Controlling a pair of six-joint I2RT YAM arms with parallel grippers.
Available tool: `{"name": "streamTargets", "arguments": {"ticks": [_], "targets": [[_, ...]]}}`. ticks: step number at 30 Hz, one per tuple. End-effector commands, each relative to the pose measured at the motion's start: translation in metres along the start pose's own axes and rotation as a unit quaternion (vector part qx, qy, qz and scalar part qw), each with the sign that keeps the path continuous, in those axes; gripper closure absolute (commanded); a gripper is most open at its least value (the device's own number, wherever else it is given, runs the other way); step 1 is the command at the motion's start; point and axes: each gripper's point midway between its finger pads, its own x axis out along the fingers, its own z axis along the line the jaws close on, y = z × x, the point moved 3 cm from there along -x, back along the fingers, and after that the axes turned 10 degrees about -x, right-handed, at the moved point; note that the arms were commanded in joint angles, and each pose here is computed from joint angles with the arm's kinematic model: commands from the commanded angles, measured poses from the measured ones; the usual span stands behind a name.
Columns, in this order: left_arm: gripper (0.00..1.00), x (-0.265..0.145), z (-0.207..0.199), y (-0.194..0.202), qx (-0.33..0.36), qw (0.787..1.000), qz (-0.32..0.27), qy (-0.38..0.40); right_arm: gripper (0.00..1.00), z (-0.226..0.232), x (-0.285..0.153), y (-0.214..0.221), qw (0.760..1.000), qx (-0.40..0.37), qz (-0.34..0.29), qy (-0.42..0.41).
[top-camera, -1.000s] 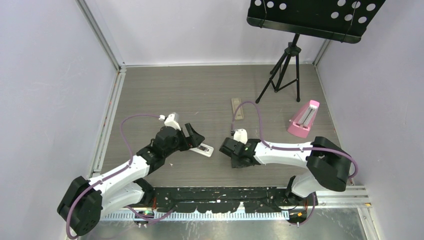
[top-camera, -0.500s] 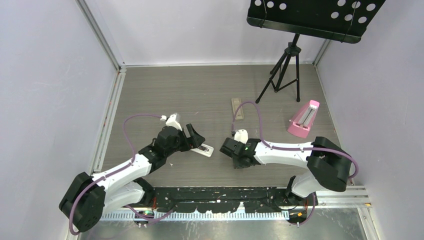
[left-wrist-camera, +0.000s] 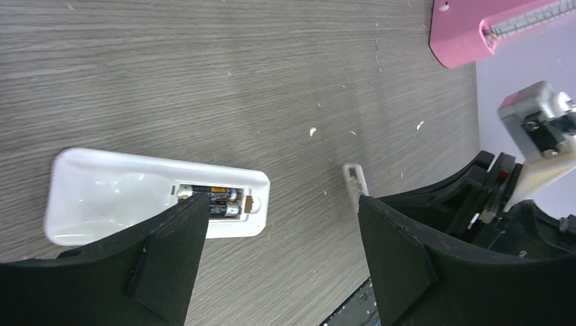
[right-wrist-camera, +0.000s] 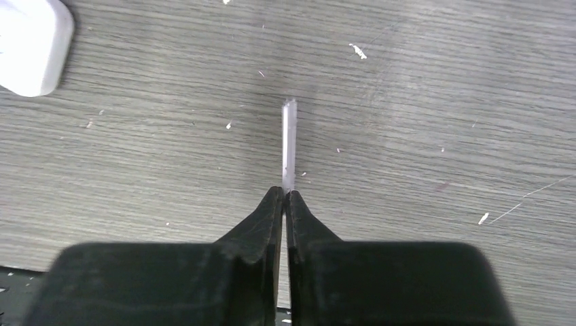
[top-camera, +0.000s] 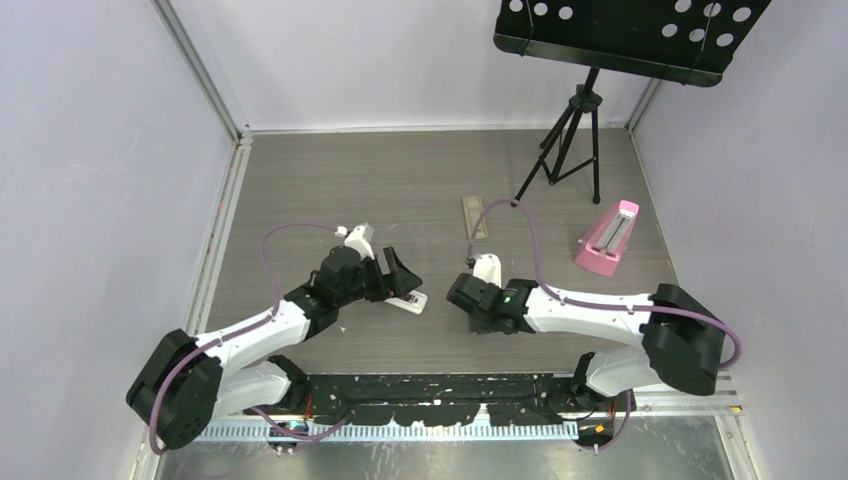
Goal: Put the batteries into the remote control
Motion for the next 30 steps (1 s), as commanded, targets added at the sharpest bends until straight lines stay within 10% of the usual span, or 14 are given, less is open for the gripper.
{"name": "streamTargets", "arguments": {"ticks": [1,13,30], "targets": [[0.18,0.005,-0.031,-0.007,0.018,0.998,0.010,0.064,0.95,-0.002,-0.013,-0.023,0.997,0.017,-0.068,-0.015],[0.19,0.005,-0.056,0.003,0.029,0.988,0.060,0.138,1.00,0.003,-0.048,-0.042,0.980,0.056,-0.149,-0.119],[0.25,-0.059,-0.126,0.024,0.116,0.896,0.178,0.389,1.00,0.047,-0.163,-0.051,0.881,0.016,-0.212,-0.422]]}}
